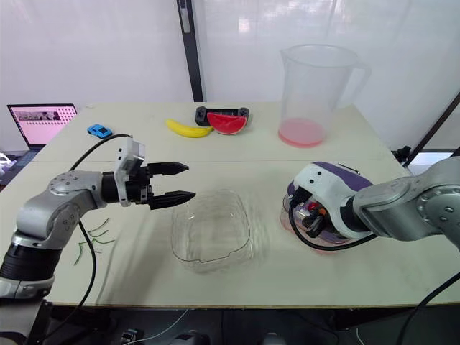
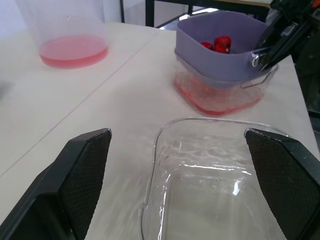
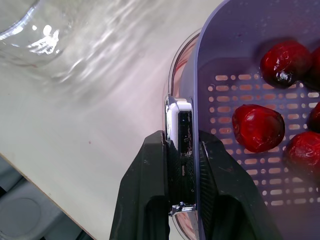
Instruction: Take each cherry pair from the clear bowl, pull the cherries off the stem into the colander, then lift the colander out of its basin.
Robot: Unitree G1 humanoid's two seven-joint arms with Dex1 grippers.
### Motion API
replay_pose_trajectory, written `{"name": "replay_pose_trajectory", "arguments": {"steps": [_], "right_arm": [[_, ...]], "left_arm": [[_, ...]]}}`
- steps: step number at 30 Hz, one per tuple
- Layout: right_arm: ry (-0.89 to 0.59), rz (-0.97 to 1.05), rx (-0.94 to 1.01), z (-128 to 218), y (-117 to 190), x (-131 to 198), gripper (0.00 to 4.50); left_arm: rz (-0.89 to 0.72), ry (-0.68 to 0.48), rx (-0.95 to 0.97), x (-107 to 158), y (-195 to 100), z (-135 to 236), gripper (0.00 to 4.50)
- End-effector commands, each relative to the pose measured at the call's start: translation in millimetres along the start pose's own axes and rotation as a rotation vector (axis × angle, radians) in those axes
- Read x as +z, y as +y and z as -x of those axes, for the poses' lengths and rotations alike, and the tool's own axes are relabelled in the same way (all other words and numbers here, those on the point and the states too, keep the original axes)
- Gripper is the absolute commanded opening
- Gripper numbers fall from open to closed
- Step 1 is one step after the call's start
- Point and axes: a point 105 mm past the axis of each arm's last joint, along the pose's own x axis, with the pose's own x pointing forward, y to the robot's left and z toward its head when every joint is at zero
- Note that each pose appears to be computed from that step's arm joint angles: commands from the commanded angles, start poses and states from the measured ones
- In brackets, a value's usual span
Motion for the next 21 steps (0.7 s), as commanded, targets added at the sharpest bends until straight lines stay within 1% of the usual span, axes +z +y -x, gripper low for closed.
{"name": "replay_pose_trajectory", "arguments": {"steps": [1, 9, 16, 21], "right_arm": [[-0.087, -0.020, -0.053, 18.2, -13.7, 13.8, 0.22], [-0.124, -0.061, -0.042, 31.1, -20.8, 15.5, 0.22], [-0.162, -0.065, -0.004, 36.3, -17.6, 21.1, 0.22], [-0.158, -0.075, 0.003, 35.1, -17.7, 18.2, 0.22]], "left_arm": [[-0.054, -0.019, -0.005, 11.7, 1.0, 0.0, 4.50], [-0.064, -0.017, -0.012, 12.8, 2.5, -1.5, 4.50], [-0.039, -0.026, -0.042, 15.4, 0.4, -0.7, 4.50], [-0.039, -0.021, -0.038, 15.7, 2.5, 0.5, 4.50]]}}
